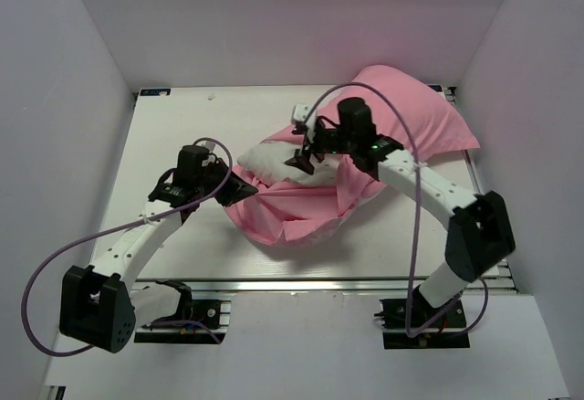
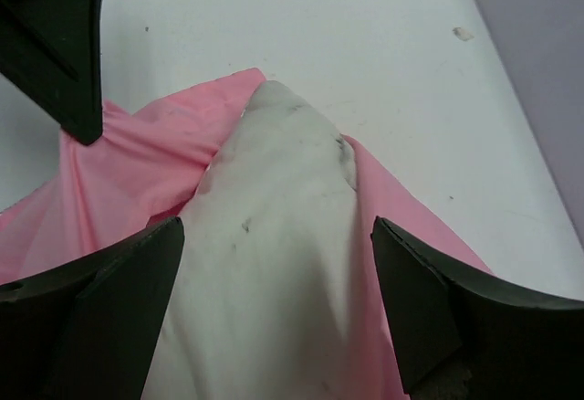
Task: Put the pillow into the pillowcase
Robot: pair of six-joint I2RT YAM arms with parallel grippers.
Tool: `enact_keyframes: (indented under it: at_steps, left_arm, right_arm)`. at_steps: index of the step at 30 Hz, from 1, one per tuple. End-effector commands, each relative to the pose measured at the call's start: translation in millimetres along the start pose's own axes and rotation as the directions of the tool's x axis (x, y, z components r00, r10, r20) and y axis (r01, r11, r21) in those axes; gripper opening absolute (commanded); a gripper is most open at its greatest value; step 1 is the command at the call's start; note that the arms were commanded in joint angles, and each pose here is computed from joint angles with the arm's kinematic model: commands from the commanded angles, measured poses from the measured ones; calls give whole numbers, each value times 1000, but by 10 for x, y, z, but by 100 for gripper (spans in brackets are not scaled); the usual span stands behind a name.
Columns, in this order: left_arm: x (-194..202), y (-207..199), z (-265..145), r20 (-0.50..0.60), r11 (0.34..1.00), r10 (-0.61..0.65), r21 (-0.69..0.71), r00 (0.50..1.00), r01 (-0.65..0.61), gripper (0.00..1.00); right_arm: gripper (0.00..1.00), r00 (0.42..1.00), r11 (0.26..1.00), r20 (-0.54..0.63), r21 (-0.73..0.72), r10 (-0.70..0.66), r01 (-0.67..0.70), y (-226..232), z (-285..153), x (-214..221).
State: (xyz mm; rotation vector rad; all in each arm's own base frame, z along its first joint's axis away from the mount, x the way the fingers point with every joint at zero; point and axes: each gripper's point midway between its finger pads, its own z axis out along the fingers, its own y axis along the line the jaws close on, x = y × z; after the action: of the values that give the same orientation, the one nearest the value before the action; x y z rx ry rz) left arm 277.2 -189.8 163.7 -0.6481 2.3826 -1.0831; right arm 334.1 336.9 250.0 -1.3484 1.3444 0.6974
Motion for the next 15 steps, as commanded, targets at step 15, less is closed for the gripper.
enact_keyframes:
  at_steps: [15]
  left_arm:
    - [-1,-76,-227,64,998,31,46,997,-34,0]
  right_arm:
    - [53,923,982,-362,80,-131,171,-294,822,907]
